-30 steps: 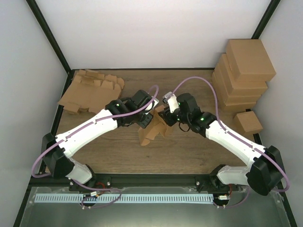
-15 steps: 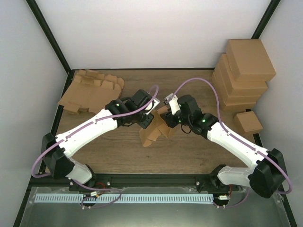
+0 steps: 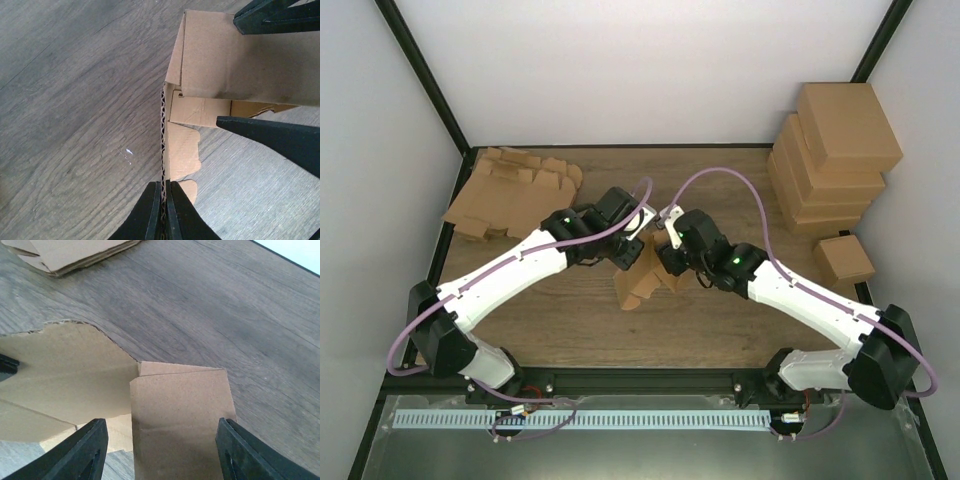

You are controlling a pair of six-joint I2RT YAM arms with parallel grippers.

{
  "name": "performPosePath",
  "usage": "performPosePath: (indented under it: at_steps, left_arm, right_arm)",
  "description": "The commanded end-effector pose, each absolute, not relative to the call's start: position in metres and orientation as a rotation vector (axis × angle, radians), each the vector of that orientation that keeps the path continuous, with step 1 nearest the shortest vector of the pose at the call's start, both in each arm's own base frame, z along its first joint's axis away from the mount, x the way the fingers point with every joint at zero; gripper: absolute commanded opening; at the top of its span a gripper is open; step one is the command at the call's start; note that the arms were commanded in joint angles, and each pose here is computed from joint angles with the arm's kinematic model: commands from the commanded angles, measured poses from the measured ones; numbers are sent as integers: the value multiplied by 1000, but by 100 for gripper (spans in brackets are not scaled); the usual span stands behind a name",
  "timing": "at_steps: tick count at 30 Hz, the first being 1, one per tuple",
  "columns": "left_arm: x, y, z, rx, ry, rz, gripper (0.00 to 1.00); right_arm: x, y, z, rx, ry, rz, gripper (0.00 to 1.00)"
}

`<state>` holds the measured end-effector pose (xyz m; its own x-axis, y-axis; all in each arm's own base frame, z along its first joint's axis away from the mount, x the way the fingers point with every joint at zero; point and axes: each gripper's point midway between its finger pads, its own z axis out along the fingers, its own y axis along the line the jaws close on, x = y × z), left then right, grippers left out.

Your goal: Fold the paper box

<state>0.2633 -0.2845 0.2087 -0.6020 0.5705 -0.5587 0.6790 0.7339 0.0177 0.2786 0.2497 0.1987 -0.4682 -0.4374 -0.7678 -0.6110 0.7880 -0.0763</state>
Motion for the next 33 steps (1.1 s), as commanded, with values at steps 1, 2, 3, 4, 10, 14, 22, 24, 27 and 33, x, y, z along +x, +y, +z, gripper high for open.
performPosePath:
  at_steps: [1, 2, 3, 4, 10, 14, 22, 24, 27, 33]
  left_arm:
    - [261, -298, 226, 962, 2343, -370, 4]
    - [259, -299, 228, 968, 2334, -386, 4]
    - [259, -300, 230, 969, 2327, -400, 4]
    - [258, -301, 232, 969, 2324, -408, 4]
    - [254, -303, 238, 983, 2311, -456, 4]
    - [250, -310, 256, 993, 2278, -563, 5]
    - [251, -320, 289, 973, 2255, -792, 6]
    - [251, -320, 290, 967, 2273, -850, 7]
    - [250, -319, 292, 944, 2302, -986, 9]
    - [253, -318, 295, 891, 2332, -1212, 13]
  right_arm:
    - [276, 232, 183, -794, 2203, 49, 62]
    - [277, 232, 184, -790, 2199, 40, 63]
    - [278, 232, 186, -791, 2194, 36, 63]
    - [278, 231, 186, -790, 2193, 29, 62]
    - [280, 221, 179, -784, 2215, -50, 58]
    - [283, 215, 181, -758, 2217, -96, 56]
    - [284, 215, 194, -716, 2179, -66, 44]
    - [282, 218, 195, -723, 2176, -31, 40]
    - [279, 225, 196, -746, 2172, 23, 34]
    - [274, 231, 187, -763, 2188, 77, 27]
